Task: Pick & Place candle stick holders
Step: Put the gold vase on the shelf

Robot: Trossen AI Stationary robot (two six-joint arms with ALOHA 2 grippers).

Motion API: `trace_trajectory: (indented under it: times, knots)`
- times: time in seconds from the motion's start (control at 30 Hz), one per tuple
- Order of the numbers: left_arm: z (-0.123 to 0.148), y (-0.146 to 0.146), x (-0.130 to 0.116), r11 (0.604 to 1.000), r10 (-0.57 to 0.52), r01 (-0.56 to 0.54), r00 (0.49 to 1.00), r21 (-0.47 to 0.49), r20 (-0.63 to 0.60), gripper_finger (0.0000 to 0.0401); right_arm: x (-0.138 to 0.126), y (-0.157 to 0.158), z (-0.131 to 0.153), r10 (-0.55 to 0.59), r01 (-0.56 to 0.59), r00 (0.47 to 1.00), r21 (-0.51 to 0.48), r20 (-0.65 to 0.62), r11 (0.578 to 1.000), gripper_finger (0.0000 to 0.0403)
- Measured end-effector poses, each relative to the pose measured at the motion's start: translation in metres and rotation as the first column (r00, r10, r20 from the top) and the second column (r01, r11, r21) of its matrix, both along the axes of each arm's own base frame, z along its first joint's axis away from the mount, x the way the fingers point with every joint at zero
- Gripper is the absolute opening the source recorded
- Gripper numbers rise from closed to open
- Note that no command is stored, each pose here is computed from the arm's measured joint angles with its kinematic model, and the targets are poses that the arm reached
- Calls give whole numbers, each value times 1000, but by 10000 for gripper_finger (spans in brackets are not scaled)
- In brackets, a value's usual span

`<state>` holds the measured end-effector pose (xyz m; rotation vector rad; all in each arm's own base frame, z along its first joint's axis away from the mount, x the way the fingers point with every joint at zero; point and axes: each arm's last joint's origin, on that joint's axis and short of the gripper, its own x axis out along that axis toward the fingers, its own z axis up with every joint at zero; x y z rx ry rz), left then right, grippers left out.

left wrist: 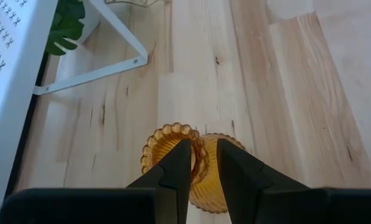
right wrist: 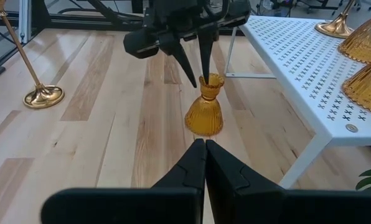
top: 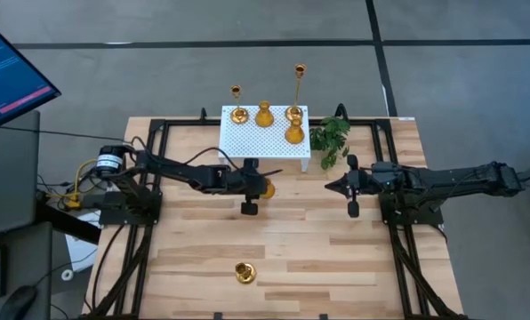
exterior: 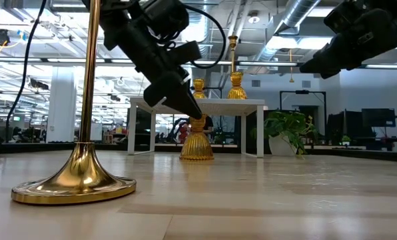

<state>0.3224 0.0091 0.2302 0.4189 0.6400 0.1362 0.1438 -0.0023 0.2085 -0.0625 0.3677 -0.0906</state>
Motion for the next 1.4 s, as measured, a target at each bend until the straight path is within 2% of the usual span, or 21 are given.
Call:
trace_trajectory:
  times: [0.1,0.27,0.43,0.7,0.97,1.2,1.4]
  knots:
    - [0,0,0,1000,1,-1,1000,0,2,66,0,0,0,0,0,1000,0,0,1000,0]
    - [-2,0,0,1000,18,-18,1000,-22,-1,15,0,0,0,0,0,1000,0,1,1000,0]
    - [-3,-2,-1,998,45,-45,999,-53,5,18,0,0,0,0,0,1000,0,1,1000,0]
    - [9,-27,-18,997,67,-66,998,29,-23,12,0,0,0,-3,3,1000,8,-1,1000,0]
    - [41,-51,-46,995,76,-79,995,58,59,11,0,0,0,-4,4,1000,9,1,1000,0]
    - [67,-59,-69,994,81,-93,983,66,162,11,0,0,0,-3,3,1000,9,2,1000,0]
    - [87,-53,-89,973,176,-205,954,102,241,11,0,0,0,-4,4,1000,9,1,1000,0]
